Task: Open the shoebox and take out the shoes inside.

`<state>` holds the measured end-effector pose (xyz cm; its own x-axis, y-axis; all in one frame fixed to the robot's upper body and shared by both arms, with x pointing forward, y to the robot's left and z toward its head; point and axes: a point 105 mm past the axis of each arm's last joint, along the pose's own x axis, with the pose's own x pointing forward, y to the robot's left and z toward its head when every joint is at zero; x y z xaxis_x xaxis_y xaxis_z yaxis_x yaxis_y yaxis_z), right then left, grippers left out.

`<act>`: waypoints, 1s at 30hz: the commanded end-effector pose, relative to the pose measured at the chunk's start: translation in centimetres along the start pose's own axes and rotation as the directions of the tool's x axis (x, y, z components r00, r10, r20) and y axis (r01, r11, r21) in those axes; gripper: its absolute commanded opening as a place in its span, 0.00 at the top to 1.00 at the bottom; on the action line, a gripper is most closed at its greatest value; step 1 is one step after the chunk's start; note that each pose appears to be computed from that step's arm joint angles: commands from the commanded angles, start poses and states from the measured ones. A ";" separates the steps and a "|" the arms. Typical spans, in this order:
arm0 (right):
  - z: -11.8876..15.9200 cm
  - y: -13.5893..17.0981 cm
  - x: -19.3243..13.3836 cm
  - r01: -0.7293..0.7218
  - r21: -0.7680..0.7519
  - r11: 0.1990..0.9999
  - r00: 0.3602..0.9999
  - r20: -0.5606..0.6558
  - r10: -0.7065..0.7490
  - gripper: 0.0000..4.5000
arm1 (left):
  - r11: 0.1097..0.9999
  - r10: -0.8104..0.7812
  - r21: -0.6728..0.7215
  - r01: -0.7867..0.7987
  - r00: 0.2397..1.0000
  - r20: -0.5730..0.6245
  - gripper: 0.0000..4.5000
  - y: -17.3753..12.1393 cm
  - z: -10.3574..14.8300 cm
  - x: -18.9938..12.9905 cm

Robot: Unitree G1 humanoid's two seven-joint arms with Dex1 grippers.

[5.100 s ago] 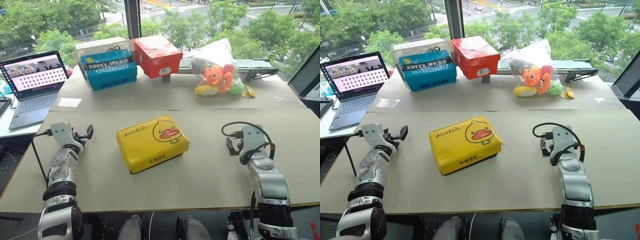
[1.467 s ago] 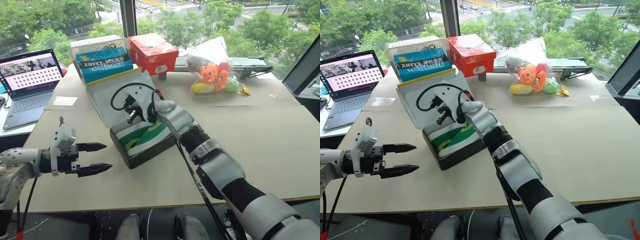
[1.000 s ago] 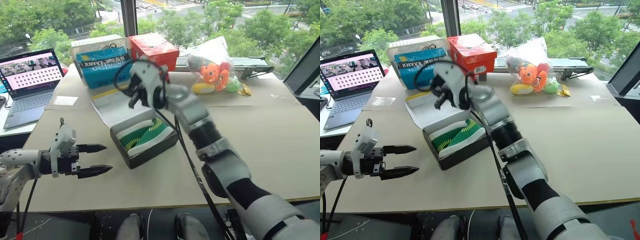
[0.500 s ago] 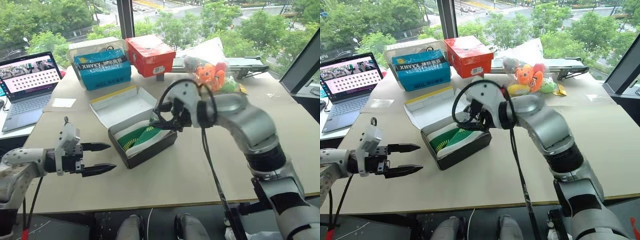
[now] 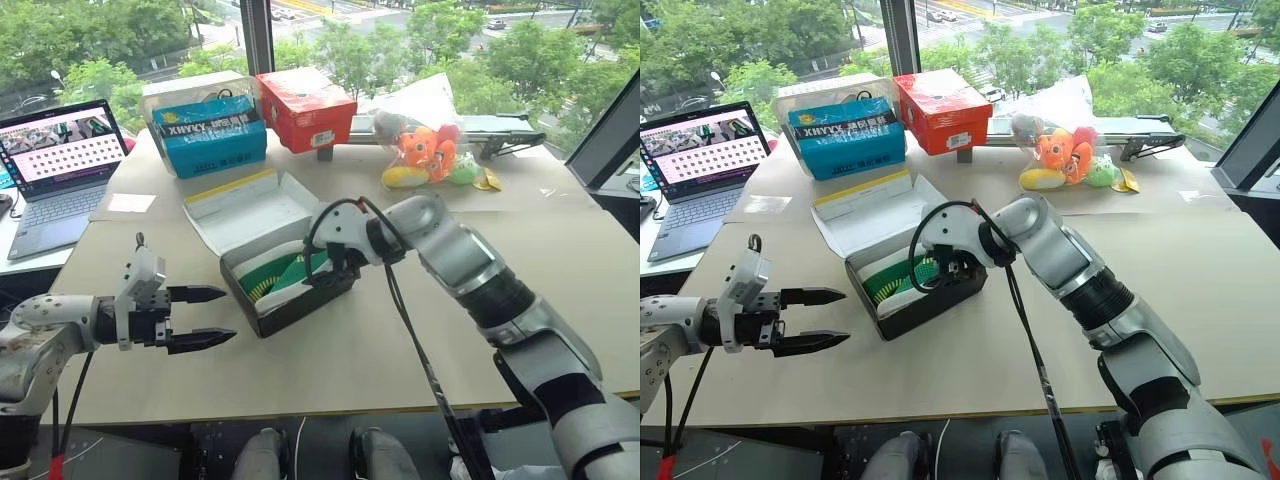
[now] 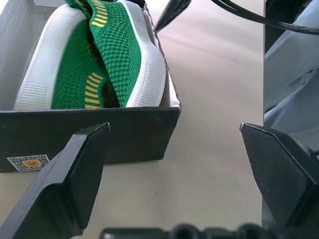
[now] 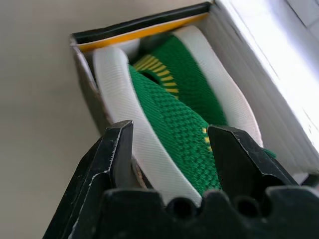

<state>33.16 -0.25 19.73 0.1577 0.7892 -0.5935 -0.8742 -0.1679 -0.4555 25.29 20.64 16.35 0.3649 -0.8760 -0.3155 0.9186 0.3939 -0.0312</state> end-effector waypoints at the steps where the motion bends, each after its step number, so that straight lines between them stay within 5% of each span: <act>1: 1.2 -0.4 0.1 -0.023 -0.096 0.995 1.000 -0.004 0.022 0.36 | 0.999 0.003 0.039 -0.003 1.000 0.005 0.00 -0.1 1.0 -0.3; 13: 2.3 -1.1 0.9 -0.076 -0.168 0.983 0.997 -0.020 0.074 0.36 | 0.999 0.006 0.035 -0.006 1.000 0.015 0.00 -0.3 0.9 0.0; 30: -1.5 0.4 4.0 -0.171 -0.138 0.976 0.982 -0.108 0.157 0.36 | 0.999 0.017 0.042 -0.018 1.000 0.017 0.00 -0.2 1.0 0.1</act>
<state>33.99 2.22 18.16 0.0783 0.7341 -0.6745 -0.8047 -0.3529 -0.4775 25.43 20.48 16.37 0.3867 -0.8663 -0.3162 0.9106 0.4129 -0.0174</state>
